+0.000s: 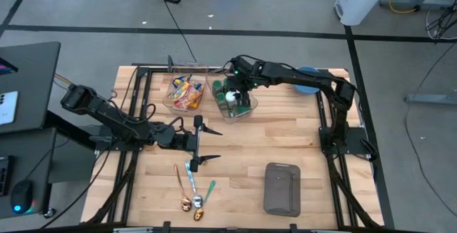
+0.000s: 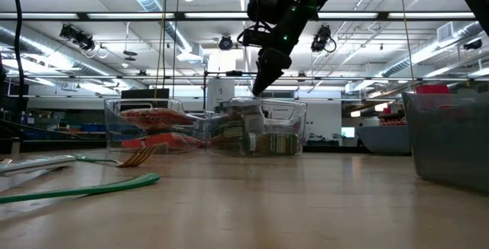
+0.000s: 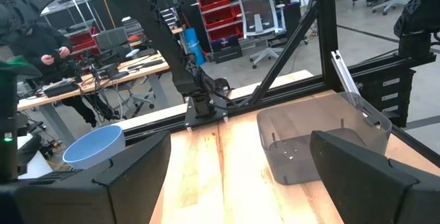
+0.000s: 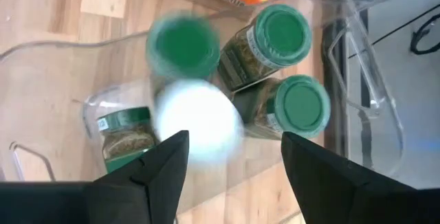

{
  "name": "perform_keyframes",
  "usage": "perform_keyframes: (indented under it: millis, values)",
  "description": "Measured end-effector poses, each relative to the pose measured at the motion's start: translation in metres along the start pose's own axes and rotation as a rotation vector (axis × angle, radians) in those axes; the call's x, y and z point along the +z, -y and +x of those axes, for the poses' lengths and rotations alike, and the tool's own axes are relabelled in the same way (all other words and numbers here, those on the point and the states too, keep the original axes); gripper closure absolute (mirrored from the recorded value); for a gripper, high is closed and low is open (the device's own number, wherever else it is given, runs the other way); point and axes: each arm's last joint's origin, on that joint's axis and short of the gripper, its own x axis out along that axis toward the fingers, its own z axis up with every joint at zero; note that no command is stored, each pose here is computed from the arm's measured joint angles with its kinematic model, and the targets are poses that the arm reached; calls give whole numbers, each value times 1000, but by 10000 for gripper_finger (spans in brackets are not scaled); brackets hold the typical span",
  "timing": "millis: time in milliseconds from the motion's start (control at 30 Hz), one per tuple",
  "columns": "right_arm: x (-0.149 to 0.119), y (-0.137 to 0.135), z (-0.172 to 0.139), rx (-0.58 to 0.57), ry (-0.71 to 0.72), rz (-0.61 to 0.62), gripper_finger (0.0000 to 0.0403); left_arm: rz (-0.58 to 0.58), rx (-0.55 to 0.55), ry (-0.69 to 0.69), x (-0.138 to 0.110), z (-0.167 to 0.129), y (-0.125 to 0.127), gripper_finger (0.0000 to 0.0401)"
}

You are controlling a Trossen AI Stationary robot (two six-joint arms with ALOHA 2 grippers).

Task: Pick & Place Food Item
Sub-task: Put the white spice bottle into the right transparent bin

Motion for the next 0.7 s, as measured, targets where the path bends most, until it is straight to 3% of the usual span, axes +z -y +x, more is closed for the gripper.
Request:
perform_keyframes:
  millis: [400,700]
  values:
    - [-2,-1,2,15,-21,1,165,0,0,0,0,0,0,46]
    - [7,-59,-4,228,-91,-163,165,2,0,-1,0,0,0,46]
